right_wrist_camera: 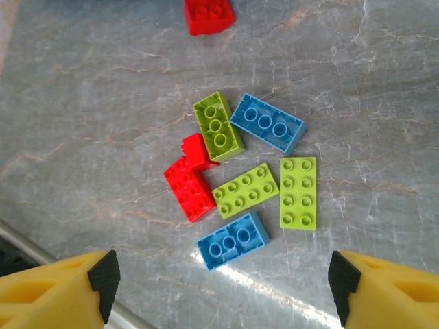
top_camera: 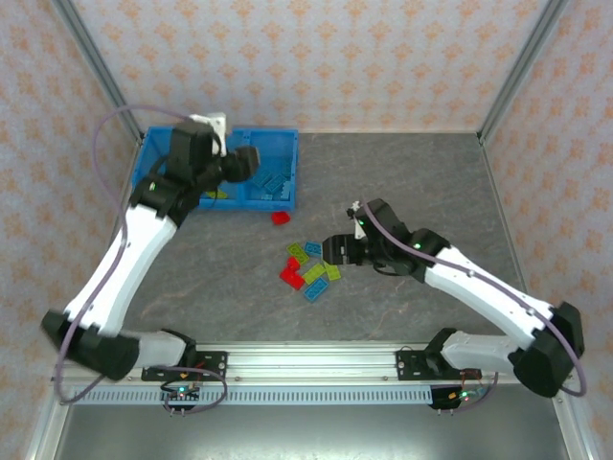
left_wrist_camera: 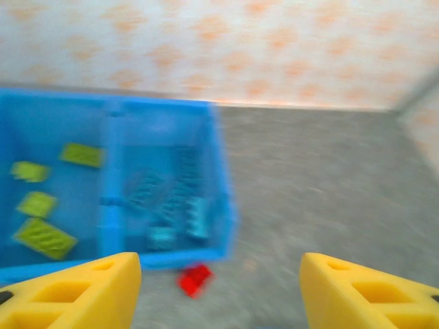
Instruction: Sort the legos into containers by color
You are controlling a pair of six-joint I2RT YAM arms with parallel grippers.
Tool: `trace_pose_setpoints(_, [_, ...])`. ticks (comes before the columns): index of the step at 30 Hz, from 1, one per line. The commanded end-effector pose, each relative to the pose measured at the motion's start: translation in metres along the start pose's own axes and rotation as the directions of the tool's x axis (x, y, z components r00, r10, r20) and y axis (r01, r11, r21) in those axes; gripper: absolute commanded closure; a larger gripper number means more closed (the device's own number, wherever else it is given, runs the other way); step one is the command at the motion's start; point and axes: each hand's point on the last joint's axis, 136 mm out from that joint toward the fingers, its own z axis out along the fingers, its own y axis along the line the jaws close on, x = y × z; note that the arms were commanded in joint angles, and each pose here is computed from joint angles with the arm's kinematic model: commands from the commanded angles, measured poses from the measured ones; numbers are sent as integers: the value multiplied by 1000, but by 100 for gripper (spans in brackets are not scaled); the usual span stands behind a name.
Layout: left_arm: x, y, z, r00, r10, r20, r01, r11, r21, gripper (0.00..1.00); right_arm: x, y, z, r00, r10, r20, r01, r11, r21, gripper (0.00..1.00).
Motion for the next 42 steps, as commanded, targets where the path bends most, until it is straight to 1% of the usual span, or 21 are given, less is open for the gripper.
trace_pose_setpoints(1, [55, -16, -28, 984, 126, -123, -121, 992, 42, 37, -36, 19, 18, 997, 33, 76, -31, 999, -31, 18])
trace_pose_setpoints(2, [67, -22, -38, 975, 175, -140, -167, 984, 67, 37, -42, 22, 27, 996, 47, 74, -45, 998, -33, 18])
trace_pose_setpoints(4, [87, -23, -53, 953, 247, -173, -235, 968, 88, 37, -50, 28, 49, 996, 64, 59, -62, 997, -37, 19])
trace_pose_setpoints(7, [102, -3, -66, 932, 312, -185, -311, 950, 35, 35, -62, 34, 85, 994, 85, 68, -86, 996, 2, 19])
trace_pose_setpoints(9, [104, 13, -68, 926, 337, -169, -348, 937, -36, 33, -69, 34, 109, 994, 60, 90, -68, 994, 85, 19])
trace_pose_setpoints(12, [105, 26, -66, 922, 352, -158, -370, 924, -100, 30, -79, 32, 141, 994, 23, 108, -44, 979, 199, 18])
trace_pose_setpoints(15, [110, 36, -63, 914, 363, -180, -390, 910, -141, 27, -87, 31, 170, 992, -3, 126, -30, 965, 259, 16])
trace_pose_setpoints(18, [119, 47, -61, 906, 367, -209, -405, 897, -180, 23, -94, 27, 193, 989, 15, 144, -58, 952, 300, 13])
trace_pose_setpoints(21, [124, 56, -61, 904, 365, -222, -410, 886, -214, 21, -100, 24, 208, 981, 62, 184, -120, 940, 319, 10])
trace_pose_setpoints(26, [122, 58, -63, 909, 359, -210, -403, 885, -231, 19, -110, 26, 226, 962, 98, 256, -178, 934, 311, 6])
trace_pose_setpoints(31, [122, 55, -63, 914, 353, -202, -393, 894, -215, 18, -115, 17, 237, 947, 113, 300, -219, 912, 348, 6])
trace_pose_setpoints(36, [123, 56, -62, 913, 353, -205, -394, 893, -218, 17, -114, 11, 247, 945, 113, 307, -228, 901, 370, 9])
trace_pose_setpoints(42, [124, 57, -62, 912, 353, -211, -396, 891, -222, 17, -100, 5, 250, 952, 143, 269, -241, 895, 375, 23])
